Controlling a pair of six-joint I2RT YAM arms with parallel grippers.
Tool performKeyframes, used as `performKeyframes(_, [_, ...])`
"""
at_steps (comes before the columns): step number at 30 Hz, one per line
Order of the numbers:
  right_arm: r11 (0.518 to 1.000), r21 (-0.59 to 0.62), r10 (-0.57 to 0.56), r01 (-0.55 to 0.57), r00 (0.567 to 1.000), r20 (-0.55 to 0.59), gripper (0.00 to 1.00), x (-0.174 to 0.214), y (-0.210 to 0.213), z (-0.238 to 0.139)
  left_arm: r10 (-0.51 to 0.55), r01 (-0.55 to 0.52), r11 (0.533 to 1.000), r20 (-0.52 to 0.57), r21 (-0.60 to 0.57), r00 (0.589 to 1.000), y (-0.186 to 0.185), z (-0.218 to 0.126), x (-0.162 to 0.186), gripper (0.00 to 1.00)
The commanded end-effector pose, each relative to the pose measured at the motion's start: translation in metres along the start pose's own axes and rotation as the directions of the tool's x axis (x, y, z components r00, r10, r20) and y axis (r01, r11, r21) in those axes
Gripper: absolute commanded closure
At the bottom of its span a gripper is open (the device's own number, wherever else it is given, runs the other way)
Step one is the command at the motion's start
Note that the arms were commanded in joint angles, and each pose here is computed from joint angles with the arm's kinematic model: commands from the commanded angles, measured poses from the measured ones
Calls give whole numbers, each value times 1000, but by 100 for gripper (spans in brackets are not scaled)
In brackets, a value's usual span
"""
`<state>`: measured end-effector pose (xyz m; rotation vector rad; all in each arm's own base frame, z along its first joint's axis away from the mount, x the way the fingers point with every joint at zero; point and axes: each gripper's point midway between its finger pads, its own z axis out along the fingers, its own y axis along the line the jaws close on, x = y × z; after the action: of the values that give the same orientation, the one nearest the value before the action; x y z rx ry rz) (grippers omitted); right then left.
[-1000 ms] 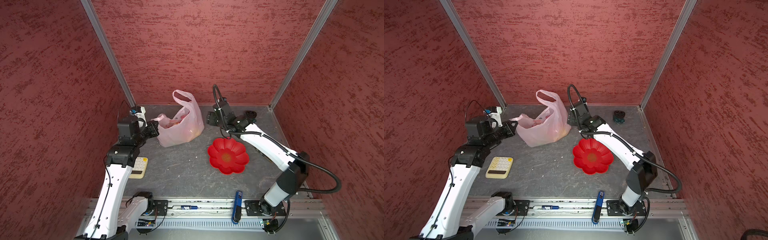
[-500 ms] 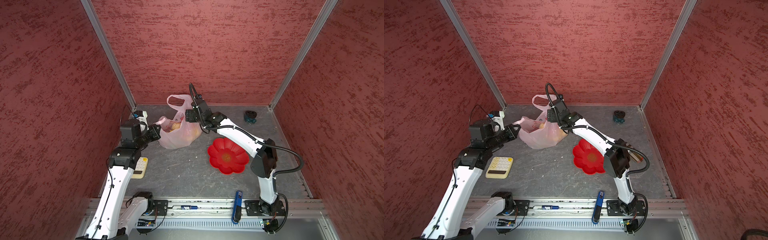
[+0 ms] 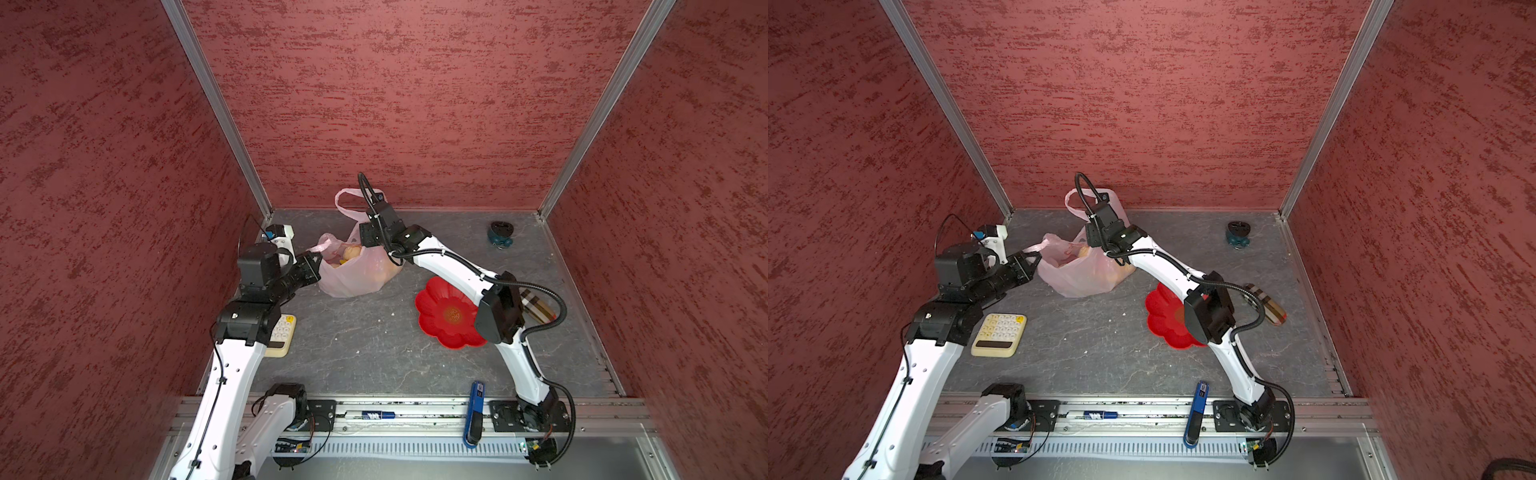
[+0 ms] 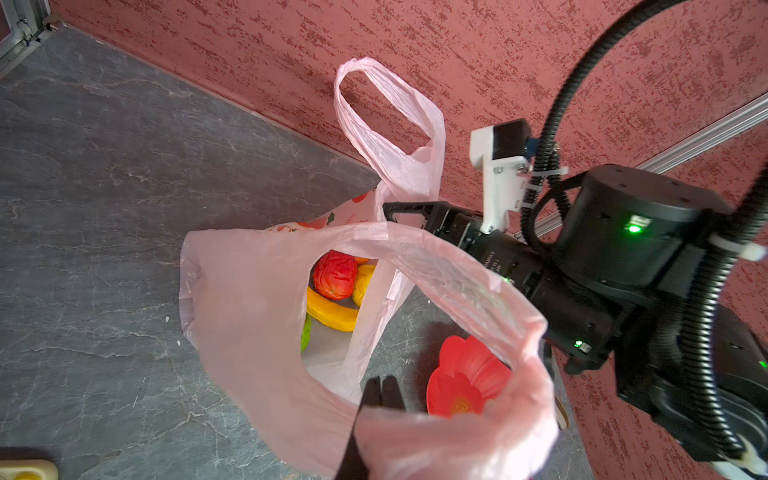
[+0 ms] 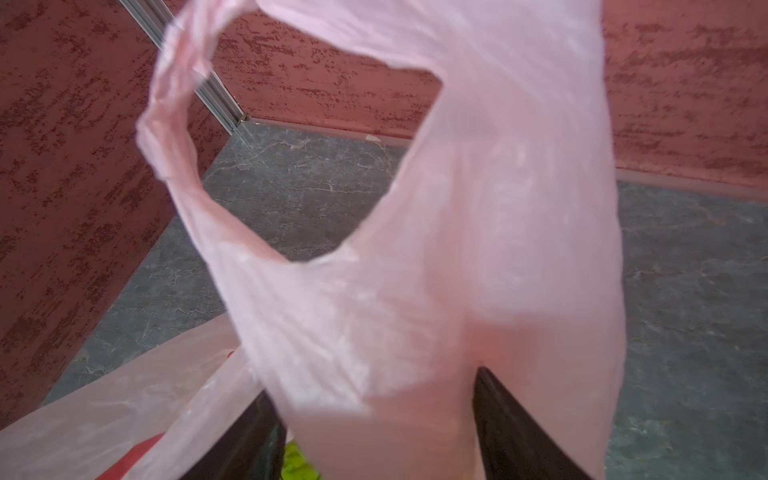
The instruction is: Take the fake fruits out of the plastic bag
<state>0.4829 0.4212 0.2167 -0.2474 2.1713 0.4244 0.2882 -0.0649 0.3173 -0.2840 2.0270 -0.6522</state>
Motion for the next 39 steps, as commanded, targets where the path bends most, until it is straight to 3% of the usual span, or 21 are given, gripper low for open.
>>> performKeyframes(1, [1000, 22, 2, -3, 999, 44, 50, -16, 0, -6, -4, 4, 1000, 12, -7, 1000, 3, -1, 0, 100])
performKeyframes(5, [999, 33, -6, 5, 999, 49, 79, -18, -3, -11, -6, 6, 1000, 22, -21, 1000, 5, -2, -2, 100])
performKeyframes(9, [1000, -7, -6, 7, 999, 49, 91, -17, 1, -25, -29, 31, 997, 32, -64, 999, 12, -5, -4, 100])
performKeyframes(16, [985, -167, 41, -32, 998, 48, 97, -2, 10, -79, -112, 113, 977, 19, -182, 994, 30, -18, 5, 100])
performKeyframes(26, [933, -351, 70, -85, 996, -55, 98, 71, 36, -146, -212, 208, 970, -18, -128, 977, 17, -34, 34, 100])
performKeyframes(31, [906, -405, 85, -123, 990, -110, 98, 108, 47, -169, -239, 235, 966, -32, -110, 970, 9, -47, 45, 94])
performKeyframes(34, [894, -426, 95, -139, 988, -122, 98, 119, 51, -184, -248, 242, 963, -40, -116, 968, 8, -57, 51, 86])
performKeyframes(39, [893, -422, 121, -157, 986, -111, 97, 122, 43, -192, -231, 223, 968, -72, -114, 970, 9, -54, 62, 46])
